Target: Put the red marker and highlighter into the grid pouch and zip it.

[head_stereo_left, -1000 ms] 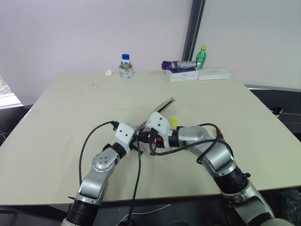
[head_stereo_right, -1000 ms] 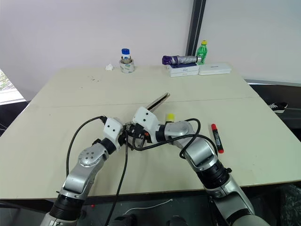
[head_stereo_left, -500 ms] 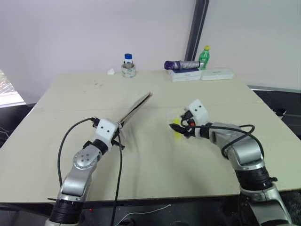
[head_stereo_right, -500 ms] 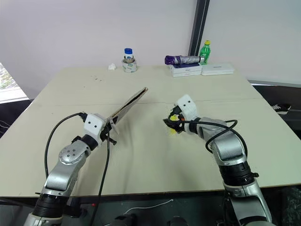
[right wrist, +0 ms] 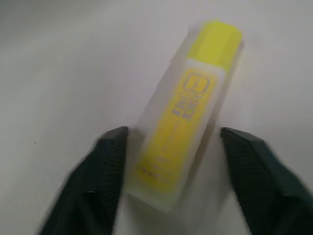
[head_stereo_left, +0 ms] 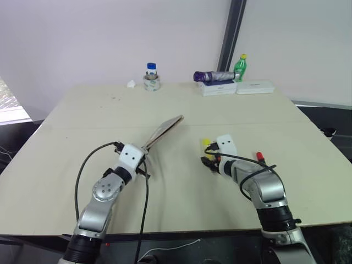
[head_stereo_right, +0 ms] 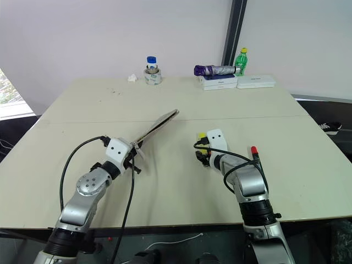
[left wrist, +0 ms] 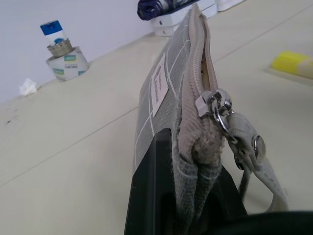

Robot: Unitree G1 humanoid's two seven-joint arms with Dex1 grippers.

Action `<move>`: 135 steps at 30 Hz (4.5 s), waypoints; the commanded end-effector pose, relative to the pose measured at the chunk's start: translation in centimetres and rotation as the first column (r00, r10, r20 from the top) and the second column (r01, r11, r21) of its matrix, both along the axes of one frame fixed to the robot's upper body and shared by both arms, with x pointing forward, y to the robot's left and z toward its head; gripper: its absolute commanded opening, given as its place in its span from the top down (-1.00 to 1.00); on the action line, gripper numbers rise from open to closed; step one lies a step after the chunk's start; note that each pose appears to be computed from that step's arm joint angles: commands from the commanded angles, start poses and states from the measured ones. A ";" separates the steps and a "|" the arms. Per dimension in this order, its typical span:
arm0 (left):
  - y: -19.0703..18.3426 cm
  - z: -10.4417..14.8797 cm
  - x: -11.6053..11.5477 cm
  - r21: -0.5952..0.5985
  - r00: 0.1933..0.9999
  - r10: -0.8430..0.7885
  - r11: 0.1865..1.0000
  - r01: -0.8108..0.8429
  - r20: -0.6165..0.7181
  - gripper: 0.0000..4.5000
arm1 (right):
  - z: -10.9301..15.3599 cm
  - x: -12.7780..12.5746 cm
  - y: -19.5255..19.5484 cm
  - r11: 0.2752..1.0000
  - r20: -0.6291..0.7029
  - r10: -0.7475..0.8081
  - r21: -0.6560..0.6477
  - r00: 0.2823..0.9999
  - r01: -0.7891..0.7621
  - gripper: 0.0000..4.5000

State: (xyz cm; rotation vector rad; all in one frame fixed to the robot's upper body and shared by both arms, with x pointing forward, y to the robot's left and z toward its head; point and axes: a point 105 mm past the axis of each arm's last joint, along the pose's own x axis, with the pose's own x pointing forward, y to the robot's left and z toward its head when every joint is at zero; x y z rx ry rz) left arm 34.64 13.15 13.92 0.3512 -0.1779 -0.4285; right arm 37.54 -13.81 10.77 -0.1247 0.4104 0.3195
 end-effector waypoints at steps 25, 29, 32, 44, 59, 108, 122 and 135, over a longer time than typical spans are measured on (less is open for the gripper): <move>-2.3 1.5 -0.6 -0.037 0.990 -0.126 0.991 0.128 0.063 1.00 | 10.5 -2.1 1.4 0.903 0.263 0.423 -0.202 0.867 -0.379 0.61; -2.5 1.6 -0.7 -0.038 0.989 -0.132 0.990 0.135 0.065 1.00 | 9.8 -2.1 1.3 0.898 0.236 0.428 -0.220 0.873 -0.381 0.61; -2.6 1.6 -0.8 -0.037 0.988 -0.138 0.989 0.140 0.066 1.00 | 9.5 -2.1 1.2 0.893 0.220 0.432 -0.238 0.875 -0.381 0.61; -3.8 1.1 -1.8 0.176 0.959 -0.266 0.953 0.247 0.098 1.00 | 8.5 -3.9 2.1 0.758 0.094 0.590 -0.405 0.802 -0.511 0.61; -6.8 -1.5 -4.1 0.357 0.844 -0.536 0.791 0.496 0.015 1.00 | 6.8 -5.0 4.4 0.614 0.025 0.736 -0.445 0.676 -0.652 0.38; -8.7 0.2 0.0 0.091 0.948 -0.315 0.946 0.310 0.043 1.00 | 10.3 -7.0 -8.2 0.845 0.108 0.408 -0.419 0.906 -0.331 0.83; -9.4 0.5 -0.5 0.078 0.940 -0.338 0.940 0.333 0.054 1.00 | 8.1 -6.2 -8.4 0.786 0.020 0.423 -0.506 0.906 -0.356 0.83; -11.5 -0.4 -2.7 0.308 0.844 -0.535 0.810 0.500 0.036 1.00 | 7.8 -5.9 -4.3 0.541 -0.059 0.627 -0.685 0.777 -0.488 0.83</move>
